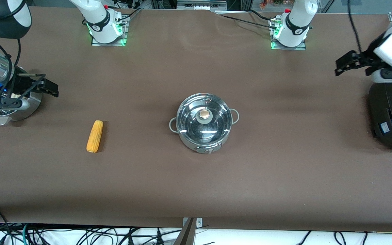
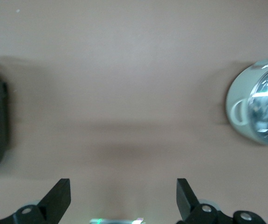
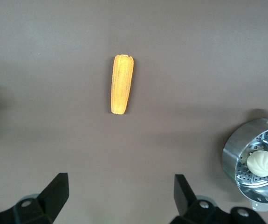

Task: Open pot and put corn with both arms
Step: 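Reach the right gripper to the corn while the left gripper reaches the lid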

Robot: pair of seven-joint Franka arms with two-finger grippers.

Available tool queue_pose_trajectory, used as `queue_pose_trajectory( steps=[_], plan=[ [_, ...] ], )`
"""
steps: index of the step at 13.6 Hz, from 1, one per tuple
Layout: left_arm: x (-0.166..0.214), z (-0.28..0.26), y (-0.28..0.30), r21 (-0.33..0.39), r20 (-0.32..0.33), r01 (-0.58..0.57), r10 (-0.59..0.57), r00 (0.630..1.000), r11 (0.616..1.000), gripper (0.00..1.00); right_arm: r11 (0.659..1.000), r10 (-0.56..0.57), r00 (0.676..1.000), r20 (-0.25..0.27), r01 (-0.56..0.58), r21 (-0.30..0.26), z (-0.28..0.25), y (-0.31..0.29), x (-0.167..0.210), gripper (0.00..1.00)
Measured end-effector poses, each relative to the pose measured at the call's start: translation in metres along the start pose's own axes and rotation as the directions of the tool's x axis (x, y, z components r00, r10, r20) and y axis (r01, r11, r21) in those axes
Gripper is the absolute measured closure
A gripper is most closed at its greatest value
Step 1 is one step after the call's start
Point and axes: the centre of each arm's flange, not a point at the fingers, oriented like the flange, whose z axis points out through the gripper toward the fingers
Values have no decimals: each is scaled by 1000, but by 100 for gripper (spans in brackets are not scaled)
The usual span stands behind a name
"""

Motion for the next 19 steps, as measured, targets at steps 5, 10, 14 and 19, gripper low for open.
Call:
queue_pose_trajectory(
  steps=[5,10,14,19],
  plan=[
    [-11,24,129,-32,-45,73,-75,996,997,0,998,30,999,-32,-28,58,19,7,20,0],
    [-20,76,209,-24,11,24,-23,1000,999,0,998,36,999,-34,-34,60,51,9,42,0],
    [-17,125,240,19,68,-29,27,997,999,0,997,38,998,-45,-35,63,97,8,68,0],
    [-8,147,275,-18,52,42,-41,998,999,0,997,31,999,-30,-29,67,201,-2,106,0]
  ],
)
